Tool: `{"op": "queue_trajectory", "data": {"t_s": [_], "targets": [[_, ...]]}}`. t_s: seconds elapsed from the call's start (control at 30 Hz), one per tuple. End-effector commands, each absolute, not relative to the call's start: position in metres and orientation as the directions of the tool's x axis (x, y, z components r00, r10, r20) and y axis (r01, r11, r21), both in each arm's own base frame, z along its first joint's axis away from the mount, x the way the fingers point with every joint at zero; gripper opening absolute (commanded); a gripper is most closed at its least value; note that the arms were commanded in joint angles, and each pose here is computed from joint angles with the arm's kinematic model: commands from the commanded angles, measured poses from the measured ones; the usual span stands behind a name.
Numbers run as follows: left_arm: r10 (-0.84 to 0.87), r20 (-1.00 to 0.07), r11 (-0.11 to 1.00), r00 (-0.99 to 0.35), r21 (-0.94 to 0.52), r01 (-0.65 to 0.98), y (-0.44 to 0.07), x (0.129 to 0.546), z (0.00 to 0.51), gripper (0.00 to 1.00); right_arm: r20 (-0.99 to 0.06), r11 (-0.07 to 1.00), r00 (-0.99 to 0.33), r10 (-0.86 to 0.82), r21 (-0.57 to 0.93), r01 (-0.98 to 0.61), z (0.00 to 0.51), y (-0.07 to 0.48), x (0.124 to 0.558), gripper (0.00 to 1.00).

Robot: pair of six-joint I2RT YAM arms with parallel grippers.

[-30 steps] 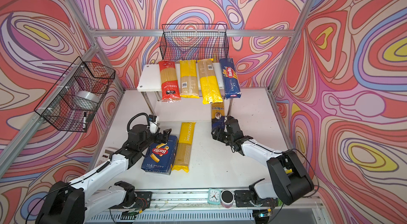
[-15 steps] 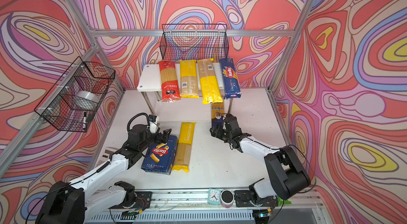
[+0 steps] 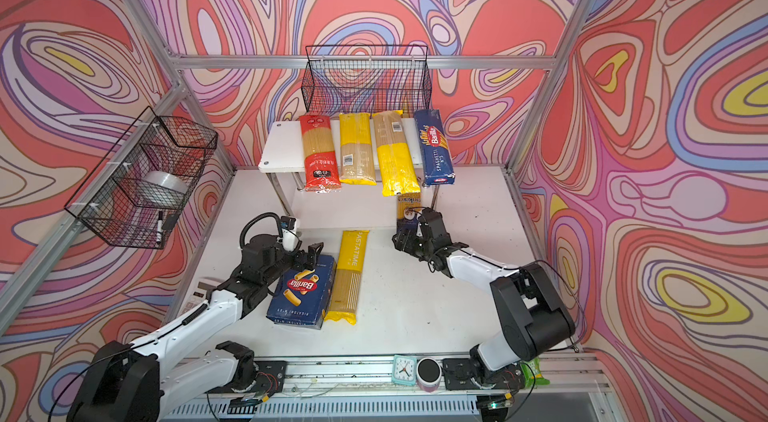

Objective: Place and organize the pasta boxes and bags onto the shelf
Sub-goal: 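Open the right gripper, leaving the ankara bag leaning against the shelf, then move the open right gripper down over the yellow PASTATIME bag's lower end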

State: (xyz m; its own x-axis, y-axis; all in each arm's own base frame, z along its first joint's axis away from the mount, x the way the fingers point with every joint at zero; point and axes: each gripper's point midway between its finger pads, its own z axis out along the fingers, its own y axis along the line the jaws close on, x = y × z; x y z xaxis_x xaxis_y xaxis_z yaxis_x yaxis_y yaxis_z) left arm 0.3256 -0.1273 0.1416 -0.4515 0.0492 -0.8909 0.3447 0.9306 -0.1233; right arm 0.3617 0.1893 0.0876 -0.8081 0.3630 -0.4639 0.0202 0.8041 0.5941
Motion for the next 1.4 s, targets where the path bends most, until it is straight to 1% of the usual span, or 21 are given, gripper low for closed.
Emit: {"op": "queue_trajectory", "data": {"t_s": [0.0,0.33,0.6,0.63,0.67,0.73,0.83,0.93,1.0,1.13,1.23,1.37], "targets": [[0.058,-0.894,0.931,-0.445,-0.113,0.348,-0.127,0.329,0.146,1.0,-0.501,0.801,-0.789,0.356,0.598,-0.019,0.103,0.198,0.378,0.81],[0.053,-0.895,0.932,-0.443,-0.114,0.343,-0.126,0.329,0.147,1.0,-0.52,0.819,-0.78,0.347,0.574,-0.018,0.107,0.196,0.385,0.81],[0.054,-0.895,0.933,-0.443,-0.114,0.343,-0.126,0.329,0.147,1.0,-0.523,0.821,-0.782,0.338,0.57,-0.026,0.119,0.189,0.368,0.82],[0.053,-0.895,0.932,-0.442,-0.114,0.343,-0.126,0.329,0.147,1.0,-0.525,0.815,-0.784,0.332,0.578,-0.043,0.122,0.191,0.364,0.81],[0.054,-0.895,0.932,-0.444,-0.114,0.343,-0.126,0.328,0.147,1.0,-0.532,0.808,-0.787,0.313,0.584,-0.073,0.125,0.195,0.358,0.79],[0.056,-0.894,0.928,-0.445,-0.117,0.352,-0.128,0.327,0.147,1.0,-0.538,0.807,-0.801,0.263,0.577,-0.123,0.13,0.202,0.346,0.79],[0.067,-0.891,0.917,-0.449,-0.123,0.38,-0.132,0.324,0.146,1.0,-0.558,0.848,-0.812,0.171,0.503,-0.168,0.135,0.21,0.327,0.8],[0.061,-0.9,0.913,-0.432,-0.125,0.388,-0.131,0.319,0.148,1.0,-0.575,0.867,-0.815,0.071,0.44,-0.235,0.137,0.225,0.304,0.81],[0.054,-0.911,0.914,-0.409,-0.12,0.388,-0.13,0.316,0.152,1.0,-0.574,0.864,-0.817,0.045,0.433,-0.257,0.133,0.231,0.292,0.81],[0.026,-0.92,0.94,-0.392,-0.111,0.322,-0.116,0.314,0.154,1.0,-0.579,0.84,-0.815,0.027,0.455,-0.295,0.125,0.244,0.283,0.81],[0.02,-0.913,0.952,-0.407,-0.106,0.286,-0.11,0.316,0.152,1.0,-0.567,0.814,-0.824,0.006,0.482,-0.325,0.116,0.259,0.279,0.81],[0.009,-0.903,0.966,-0.43,-0.103,0.236,-0.103,0.32,0.149,1.0,-0.548,0.831,-0.835,-0.039,0.447,-0.332,0.101,0.264,0.276,0.82]]}}
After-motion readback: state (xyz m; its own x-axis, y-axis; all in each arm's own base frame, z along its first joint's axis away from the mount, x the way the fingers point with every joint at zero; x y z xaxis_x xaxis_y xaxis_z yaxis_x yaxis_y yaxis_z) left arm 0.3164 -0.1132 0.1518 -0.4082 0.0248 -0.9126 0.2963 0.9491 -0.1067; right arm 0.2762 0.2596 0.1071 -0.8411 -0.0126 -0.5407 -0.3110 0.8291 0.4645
